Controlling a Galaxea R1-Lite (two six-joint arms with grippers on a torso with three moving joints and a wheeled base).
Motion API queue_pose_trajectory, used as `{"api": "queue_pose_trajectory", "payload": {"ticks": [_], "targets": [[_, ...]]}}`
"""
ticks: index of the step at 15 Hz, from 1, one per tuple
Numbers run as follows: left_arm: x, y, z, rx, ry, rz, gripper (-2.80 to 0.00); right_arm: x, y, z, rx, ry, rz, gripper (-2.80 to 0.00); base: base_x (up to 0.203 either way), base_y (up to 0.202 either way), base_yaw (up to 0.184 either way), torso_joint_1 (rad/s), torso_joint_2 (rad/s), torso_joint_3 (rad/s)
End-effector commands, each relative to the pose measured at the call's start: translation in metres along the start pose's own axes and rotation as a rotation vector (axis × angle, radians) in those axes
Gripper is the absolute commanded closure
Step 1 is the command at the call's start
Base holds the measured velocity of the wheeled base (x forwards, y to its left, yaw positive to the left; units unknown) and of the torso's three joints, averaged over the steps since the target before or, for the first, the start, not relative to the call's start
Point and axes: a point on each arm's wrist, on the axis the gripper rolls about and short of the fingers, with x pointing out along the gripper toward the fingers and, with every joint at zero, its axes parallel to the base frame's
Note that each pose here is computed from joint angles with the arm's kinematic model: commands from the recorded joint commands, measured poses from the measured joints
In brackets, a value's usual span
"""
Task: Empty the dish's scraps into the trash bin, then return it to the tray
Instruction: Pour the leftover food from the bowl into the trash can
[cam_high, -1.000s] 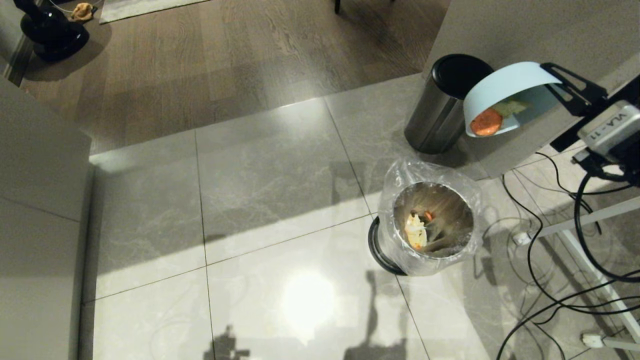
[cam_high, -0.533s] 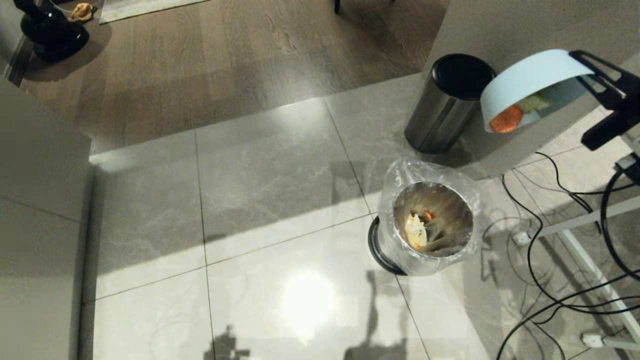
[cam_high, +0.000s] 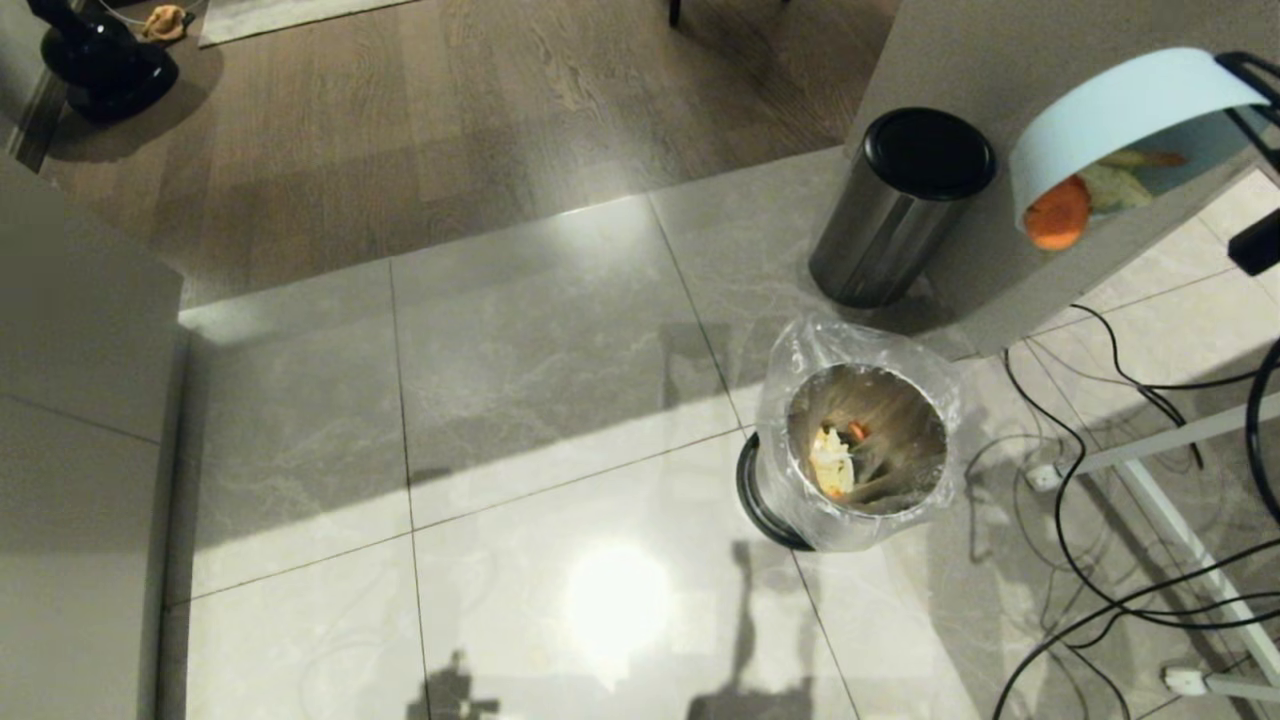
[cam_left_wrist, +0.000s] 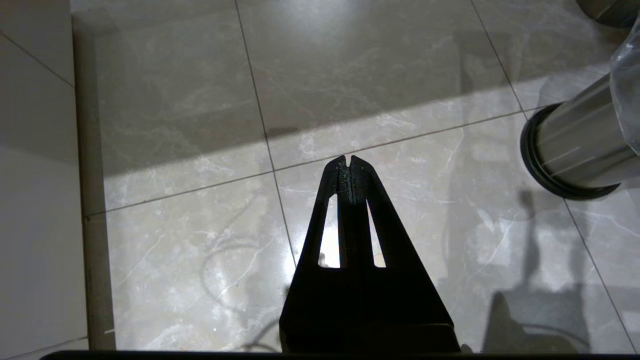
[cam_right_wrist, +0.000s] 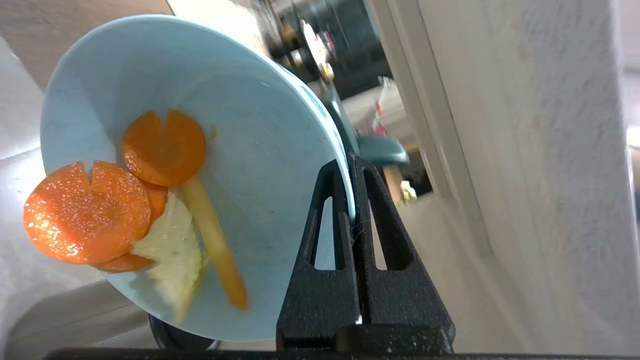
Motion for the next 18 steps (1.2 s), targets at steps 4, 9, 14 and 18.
{"api": "queue_pose_trajectory", "payload": {"ticks": [4,9,14,18], "targets": [[0.0,0.0,0.0,-0.001,0.0,0.001,0.0,-0.012,-0.004,0.01,-0.007,-0.048,0.009,0.0,0.0,0.0,0.0,0.0,0.0,0.0],[0.0,0.0,0.0,-0.001,0.0,0.001,0.0,-0.017,-0.004,0.014,0.038,-0.09,0.041,0.0,0.0,0.0,0.0,0.0,0.0,0.0],[0.0,0.0,0.0,-0.001,0.001,0.0,0.0,-0.013,-0.012,0.015,0.043,-0.114,0.028,0.0,0.0,0.0,0.0,0.0,0.0,0.0],[0.0,0.0,0.0,-0.001,0.0,0.001,0.0,-0.009,-0.018,0.015,0.012,-0.136,0.019,0.0,0.0,0.0,0.0,0.0,0.0,0.0]]}}
